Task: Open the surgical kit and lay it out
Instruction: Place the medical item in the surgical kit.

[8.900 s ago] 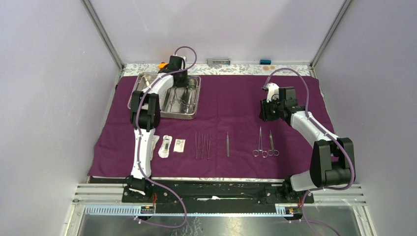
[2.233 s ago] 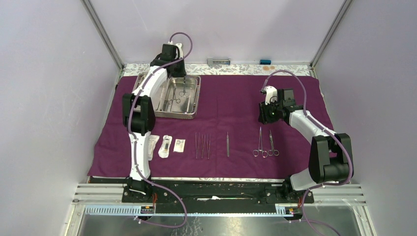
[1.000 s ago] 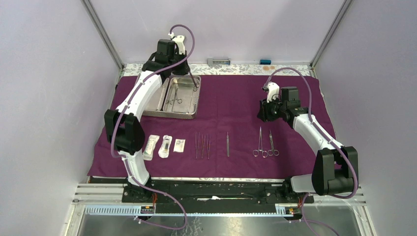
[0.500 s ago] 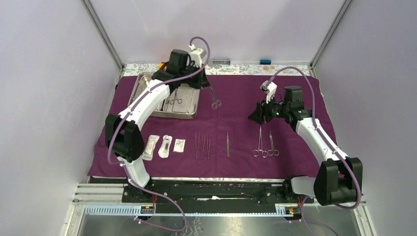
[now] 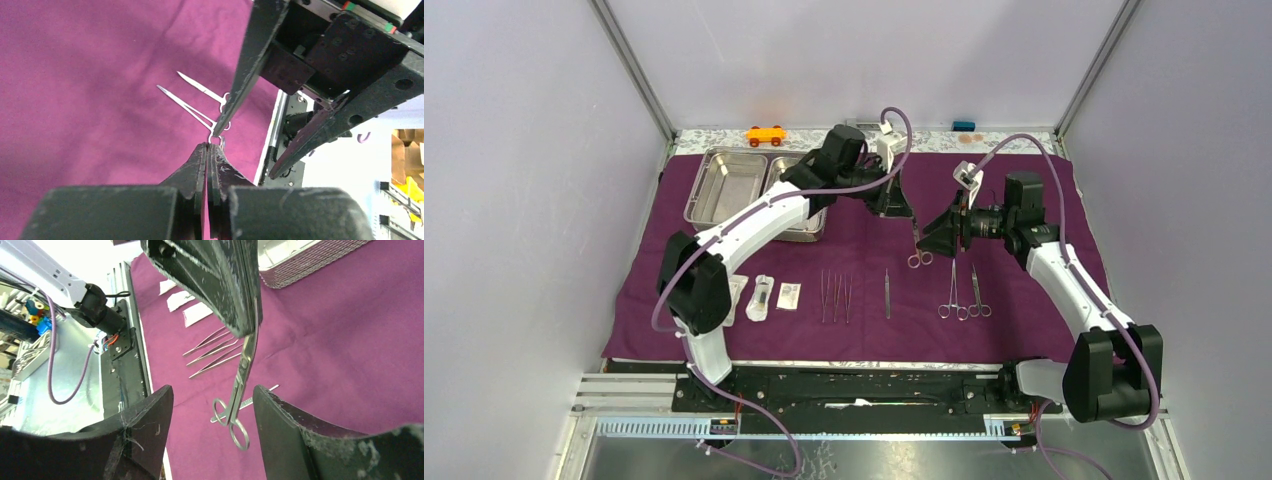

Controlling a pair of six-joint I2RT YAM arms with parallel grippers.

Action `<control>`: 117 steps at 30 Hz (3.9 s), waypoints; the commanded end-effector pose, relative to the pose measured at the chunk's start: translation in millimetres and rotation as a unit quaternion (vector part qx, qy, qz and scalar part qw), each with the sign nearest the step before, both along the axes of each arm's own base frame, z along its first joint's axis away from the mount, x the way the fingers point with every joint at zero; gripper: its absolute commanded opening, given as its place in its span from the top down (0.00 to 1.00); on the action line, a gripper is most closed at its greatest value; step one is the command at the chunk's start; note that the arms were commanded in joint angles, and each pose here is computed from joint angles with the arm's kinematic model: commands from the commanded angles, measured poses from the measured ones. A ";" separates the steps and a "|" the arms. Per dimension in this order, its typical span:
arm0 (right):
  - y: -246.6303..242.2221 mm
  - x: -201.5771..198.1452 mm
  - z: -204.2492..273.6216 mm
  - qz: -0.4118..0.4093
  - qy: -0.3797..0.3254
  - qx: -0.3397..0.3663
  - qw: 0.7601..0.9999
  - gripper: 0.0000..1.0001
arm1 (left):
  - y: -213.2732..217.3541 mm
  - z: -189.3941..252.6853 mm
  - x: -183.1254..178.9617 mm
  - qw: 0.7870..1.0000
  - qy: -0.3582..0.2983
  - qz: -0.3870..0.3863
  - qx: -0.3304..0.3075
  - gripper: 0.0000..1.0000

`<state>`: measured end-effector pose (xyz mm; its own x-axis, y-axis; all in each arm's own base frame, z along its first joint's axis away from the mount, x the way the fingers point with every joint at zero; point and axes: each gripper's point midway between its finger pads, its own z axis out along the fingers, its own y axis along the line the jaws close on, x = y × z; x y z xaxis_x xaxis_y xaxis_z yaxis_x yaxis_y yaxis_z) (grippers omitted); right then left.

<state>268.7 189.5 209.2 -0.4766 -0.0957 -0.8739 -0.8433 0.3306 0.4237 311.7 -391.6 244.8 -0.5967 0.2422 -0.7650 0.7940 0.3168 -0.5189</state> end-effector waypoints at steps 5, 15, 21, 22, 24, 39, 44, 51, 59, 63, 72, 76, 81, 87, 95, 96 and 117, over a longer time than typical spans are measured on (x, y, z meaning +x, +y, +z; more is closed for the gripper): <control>8.8 -8.4 6.0 0.042 0.004 0.036 0.998 0.34 | -19.3 18.1 -15.4 0.997 -0.021 -0.052 -0.048 1.00; 10.6 -7.2 0.5 0.055 0.015 0.044 0.997 0.50 | -18.2 17.4 -23.4 0.996 -0.022 -0.064 -0.056 1.00; 12.6 -4.1 -1.0 0.053 0.020 0.055 0.997 0.60 | -17.9 16.1 -27.8 0.995 -0.018 -0.072 -0.062 1.00; 12.7 -3.5 -1.9 0.051 0.022 0.055 0.997 0.60 | -18.1 16.1 -28.7 0.995 -0.017 -0.073 -0.063 1.00; 12.6 -0.5 -4.0 0.048 0.022 0.054 0.997 0.59 | -18.1 16.6 -30.4 0.995 -0.014 -0.076 -0.066 1.00; 7.5 5.6 -13.4 0.024 0.051 0.048 0.997 1.00 | -15.8 17.5 -34.0 0.994 -0.021 -0.079 -0.071 1.00; -36.9 12.4 -35.2 -0.048 0.103 0.000 0.994 1.00 | -11.6 20.7 -22.3 0.995 -0.054 -0.060 -0.050 0.69; -116.4 -1.7 -89.9 -0.101 0.190 -0.125 0.968 1.00 | -4.8 19.9 -10.7 0.996 -0.086 -0.031 -0.023 0.45; -169.3 -17.0 -132.7 -0.118 0.299 -0.139 0.937 1.00 | -1.9 7.4 -3.7 0.996 -0.083 -0.008 -0.008 0.39; -186.5 -20.7 -147.6 -0.125 0.325 -0.140 0.927 1.00 | -2.3 5.6 -4.1 0.997 -0.080 -0.009 -0.007 0.38; -203.2 -9.9 -158.7 -0.139 0.339 -0.119 0.923 1.00 | -3.6 0.2 -3.3 0.997 -0.075 -0.012 -0.005 0.37; -206.4 -2.8 -163.9 -0.145 0.341 -0.112 0.922 1.00 | -3.9 -1.4 -3.1 0.997 -0.075 -0.013 -0.003 0.36; -205.7 1.3 -165.3 -0.148 0.347 -0.101 0.920 1.00 | -4.6 -0.8 -3.0 0.997 -0.074 -0.014 -0.004 0.36; -205.1 5.8 -166.0 -0.157 0.355 -0.087 0.917 1.00 | -5.5 -2.9 -3.9 0.998 -0.068 -0.016 -0.005 0.36; -206.5 8.1 -173.9 -0.179 0.370 -0.087 0.907 1.00 | -4.9 -1.3 -5.2 0.998 -0.068 -0.016 -0.007 0.35; -207.0 8.0 -174.8 -0.180 0.372 -0.089 0.906 1.00 | -4.7 -1.7 -5.2 0.998 -0.068 -0.016 -0.007 0.35; -213.5 -0.4 -191.0 -0.187 0.399 -0.120 0.890 0.84 | -4.9 2.0 -6.8 0.998 -0.066 -0.018 -0.010 0.34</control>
